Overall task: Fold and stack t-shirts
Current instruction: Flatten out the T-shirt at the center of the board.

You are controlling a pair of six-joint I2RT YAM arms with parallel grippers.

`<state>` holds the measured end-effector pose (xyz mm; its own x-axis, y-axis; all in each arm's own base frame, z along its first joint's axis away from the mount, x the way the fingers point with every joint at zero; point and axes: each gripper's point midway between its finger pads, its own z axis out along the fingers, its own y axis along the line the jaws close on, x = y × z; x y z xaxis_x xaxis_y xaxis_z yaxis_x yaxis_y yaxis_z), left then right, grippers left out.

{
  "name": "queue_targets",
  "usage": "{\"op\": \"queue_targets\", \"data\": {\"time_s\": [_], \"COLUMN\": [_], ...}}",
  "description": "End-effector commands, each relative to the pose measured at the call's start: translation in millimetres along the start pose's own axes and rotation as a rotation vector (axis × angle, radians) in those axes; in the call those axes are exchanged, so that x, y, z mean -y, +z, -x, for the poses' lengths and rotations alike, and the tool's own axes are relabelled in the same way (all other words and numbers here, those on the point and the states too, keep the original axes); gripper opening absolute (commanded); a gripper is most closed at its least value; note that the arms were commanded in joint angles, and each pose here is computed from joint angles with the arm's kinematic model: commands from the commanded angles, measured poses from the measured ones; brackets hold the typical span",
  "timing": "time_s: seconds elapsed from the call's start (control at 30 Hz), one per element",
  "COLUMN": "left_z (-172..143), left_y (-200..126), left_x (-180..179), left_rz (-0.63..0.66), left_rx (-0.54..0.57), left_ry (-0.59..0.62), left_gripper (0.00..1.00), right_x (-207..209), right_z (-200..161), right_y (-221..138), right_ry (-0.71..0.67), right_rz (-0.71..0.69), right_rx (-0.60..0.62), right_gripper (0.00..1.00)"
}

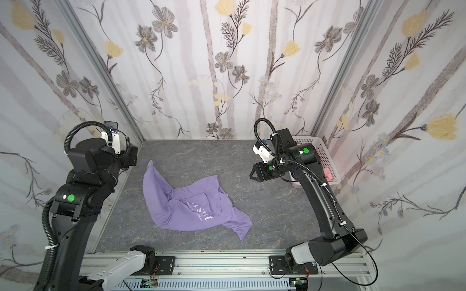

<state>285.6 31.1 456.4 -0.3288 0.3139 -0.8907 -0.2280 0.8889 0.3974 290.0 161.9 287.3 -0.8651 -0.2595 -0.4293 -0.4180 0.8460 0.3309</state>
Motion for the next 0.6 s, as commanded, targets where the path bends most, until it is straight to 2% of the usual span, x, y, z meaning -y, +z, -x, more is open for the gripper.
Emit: {"op": "queue_targets", "data": {"time_s": [0.0,0.17,0.33,0.4,0.47,0.57], "left_z": [4.3,-8.6,-34.8,-48.5,-72.7,-122.7], "left_y": [-1.5,1.3,13.1,19.9,31.1,50.5], "left_x": [8.2,21.8,43.9,51.8,54.4,60.6], "left_rz": [-0.053,-0.107,-0.157,-0.159,-0.104,0.004], "left_rx": [0.025,-0.012,-0.084,-0.124,-0.2,-0.365], "left_ry": [-0.071,-0.099,-0.141,-0.164,-0.192,-0.225], "left_gripper": [1.0,1.0,1.0,1.0,1.0,1.0], "right_x": [15.1,22.6,6.0,-4.8,-8.4,-13.1], "right_z": [37.0,71.2,104.1,107.5,103.8,93.2], "right_y": [40.5,136.3,224.6,245.6,261.0,275.4], "right_ry": [-0.043,-0.097,-0.083,-0.074,-0.095,-0.11], "right_rz": [-0.032,-0.017,0.088,0.13,0.116,0.127], "right_rx": [0.006,-0.124,-0.17,-0.179,-0.195,-0.232], "right_gripper": [0.52,0.48,0.46,0.45,0.45,0.45]}}
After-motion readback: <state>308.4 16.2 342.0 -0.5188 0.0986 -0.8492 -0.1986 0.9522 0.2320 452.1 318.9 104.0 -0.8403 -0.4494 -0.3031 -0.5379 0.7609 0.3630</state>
